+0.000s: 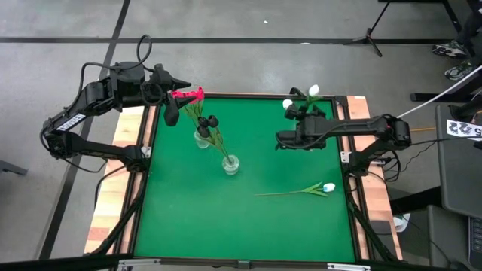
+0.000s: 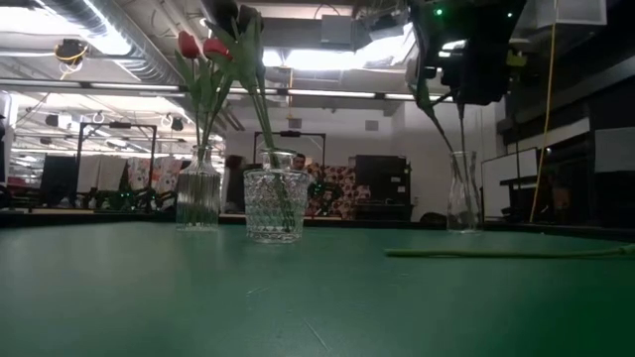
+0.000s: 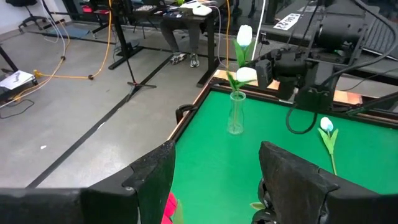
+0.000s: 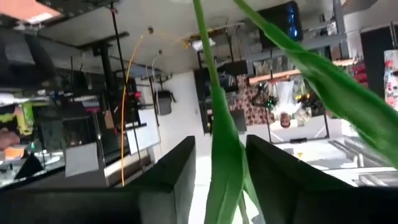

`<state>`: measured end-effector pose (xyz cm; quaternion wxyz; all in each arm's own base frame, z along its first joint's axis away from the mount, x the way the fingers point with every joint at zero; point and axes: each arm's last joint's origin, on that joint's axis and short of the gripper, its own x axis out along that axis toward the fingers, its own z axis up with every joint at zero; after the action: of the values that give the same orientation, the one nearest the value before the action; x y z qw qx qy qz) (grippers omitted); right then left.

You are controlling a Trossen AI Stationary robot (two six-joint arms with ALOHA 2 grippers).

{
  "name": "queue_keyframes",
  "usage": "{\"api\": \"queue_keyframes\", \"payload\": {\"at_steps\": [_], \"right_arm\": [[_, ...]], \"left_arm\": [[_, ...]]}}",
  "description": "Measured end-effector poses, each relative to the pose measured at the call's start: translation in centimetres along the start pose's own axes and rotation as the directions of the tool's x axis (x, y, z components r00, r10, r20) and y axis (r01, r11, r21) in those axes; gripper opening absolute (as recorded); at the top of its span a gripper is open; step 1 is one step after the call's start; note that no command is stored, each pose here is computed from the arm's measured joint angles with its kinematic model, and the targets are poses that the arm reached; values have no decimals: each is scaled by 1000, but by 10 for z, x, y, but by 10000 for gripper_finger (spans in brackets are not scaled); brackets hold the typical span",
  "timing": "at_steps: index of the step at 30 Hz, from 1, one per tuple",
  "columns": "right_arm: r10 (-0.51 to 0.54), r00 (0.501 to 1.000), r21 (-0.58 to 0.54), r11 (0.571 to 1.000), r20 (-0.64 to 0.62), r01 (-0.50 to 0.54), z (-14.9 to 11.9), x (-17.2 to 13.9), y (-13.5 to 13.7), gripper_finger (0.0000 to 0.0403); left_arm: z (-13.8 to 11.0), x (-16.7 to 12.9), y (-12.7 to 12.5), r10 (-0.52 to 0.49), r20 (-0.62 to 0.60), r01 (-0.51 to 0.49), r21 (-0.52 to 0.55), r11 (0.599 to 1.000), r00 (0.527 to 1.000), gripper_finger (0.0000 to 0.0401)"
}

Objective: Sort flowers into vase by color
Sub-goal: Put the top white tulip into the top right transparent vase, then put the white tulip into the top right transparent vase

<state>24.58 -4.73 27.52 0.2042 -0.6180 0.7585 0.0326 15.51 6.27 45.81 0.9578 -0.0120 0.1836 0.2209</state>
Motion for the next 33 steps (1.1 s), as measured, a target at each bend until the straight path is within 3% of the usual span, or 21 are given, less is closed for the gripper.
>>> {"api": "queue_keyframes", "payload": {"at_steps": [4,11,16,24,30,33], "right_arm": [[-12,1000,31,999,26,11,-2,-6,0,159],[-16,991,205,979,131,-11,-23,-16,-12,177],[-16,958,286,956,288,-70,-37,-25,-20,179],[16,757,362,872,653,-331,-48,-39,-25,179],[39,599,305,833,800,-462,-49,-46,-26,179],[65,486,249,795,872,-553,-47,-49,-25,179]], "left_arm": [[0,0,0,0,0,0,-1,1000,1000,230],[0,0,0,0,0,0,-2,1000,1000,230],[0,0,0,0,0,0,-3,1000,1000,230],[0,0,0,0,-1,0,-2,1000,1000,230],[0,0,0,0,-1,0,-2,1000,1000,230],[0,0,0,0,-1,0,-2,1000,1000,230]]}}
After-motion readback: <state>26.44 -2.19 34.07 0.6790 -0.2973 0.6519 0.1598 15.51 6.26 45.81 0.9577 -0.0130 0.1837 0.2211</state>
